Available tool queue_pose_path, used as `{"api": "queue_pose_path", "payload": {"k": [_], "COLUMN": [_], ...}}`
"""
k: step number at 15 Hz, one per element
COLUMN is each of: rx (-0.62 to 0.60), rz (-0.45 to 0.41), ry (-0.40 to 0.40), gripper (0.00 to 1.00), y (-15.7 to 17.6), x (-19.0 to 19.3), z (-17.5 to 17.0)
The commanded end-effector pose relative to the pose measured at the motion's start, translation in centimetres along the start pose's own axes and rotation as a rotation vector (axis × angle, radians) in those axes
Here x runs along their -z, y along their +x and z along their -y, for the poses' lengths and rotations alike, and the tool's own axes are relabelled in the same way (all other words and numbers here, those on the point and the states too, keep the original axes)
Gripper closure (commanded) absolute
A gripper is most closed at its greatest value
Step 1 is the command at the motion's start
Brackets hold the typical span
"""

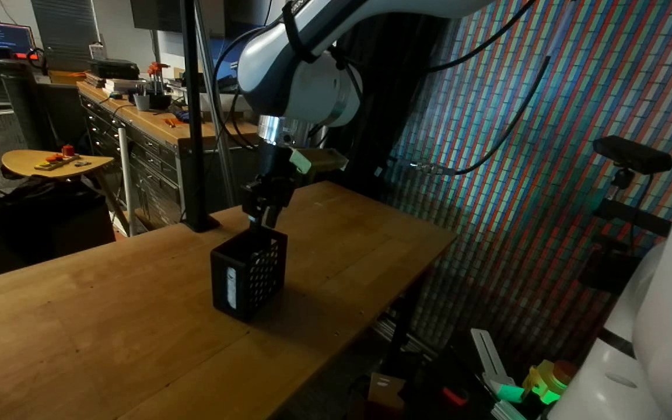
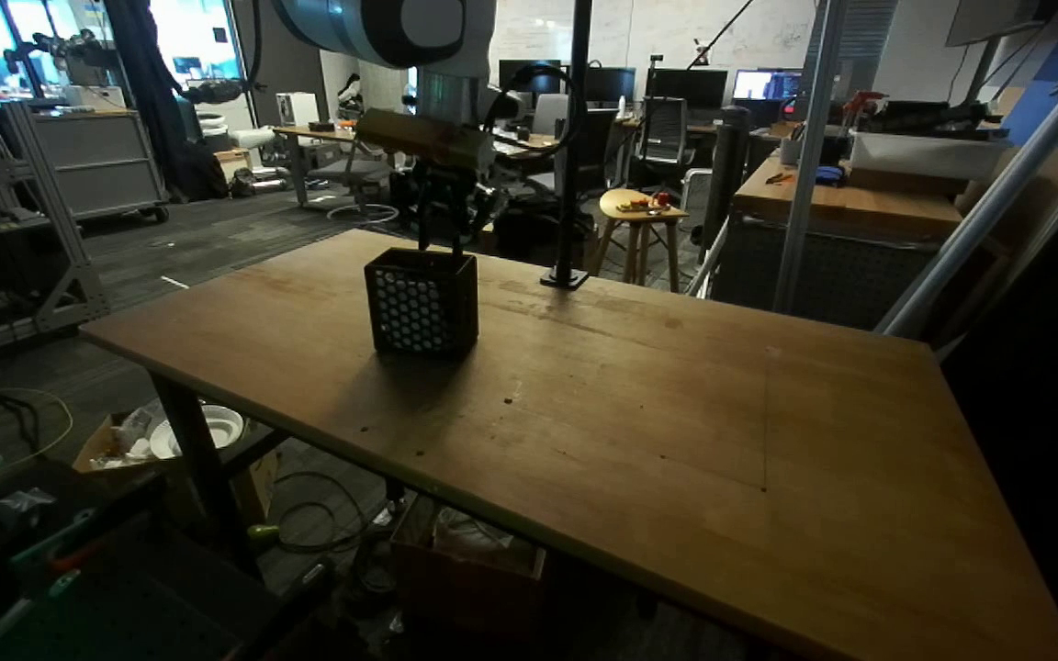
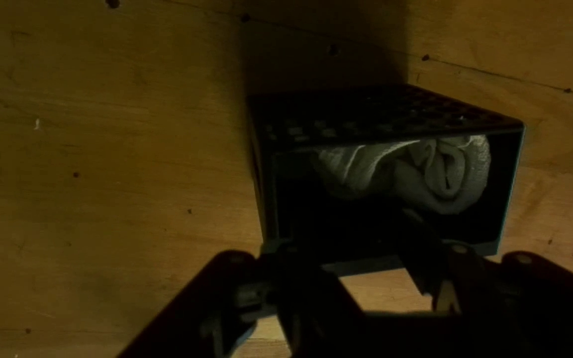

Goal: Put the white towel in the black box

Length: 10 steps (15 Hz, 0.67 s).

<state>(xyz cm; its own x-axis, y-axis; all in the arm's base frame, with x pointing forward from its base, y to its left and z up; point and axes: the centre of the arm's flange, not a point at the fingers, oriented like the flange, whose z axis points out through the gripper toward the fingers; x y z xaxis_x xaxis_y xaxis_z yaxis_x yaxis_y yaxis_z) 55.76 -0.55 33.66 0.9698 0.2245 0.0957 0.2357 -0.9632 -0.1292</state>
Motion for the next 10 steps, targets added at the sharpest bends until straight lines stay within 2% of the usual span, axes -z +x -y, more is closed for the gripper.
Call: {"api": "queue_pose_path", "payload": {"k": [1, 10], "rx": [-0.002, -0.007], "rz": [0.0, 0.004], "ry": [0.0, 0.001], "gripper": [0.49, 0.5], "y": [-0.02, -0.17], "x": [0.02, -0.16], "z": [0.01, 0.02]}}
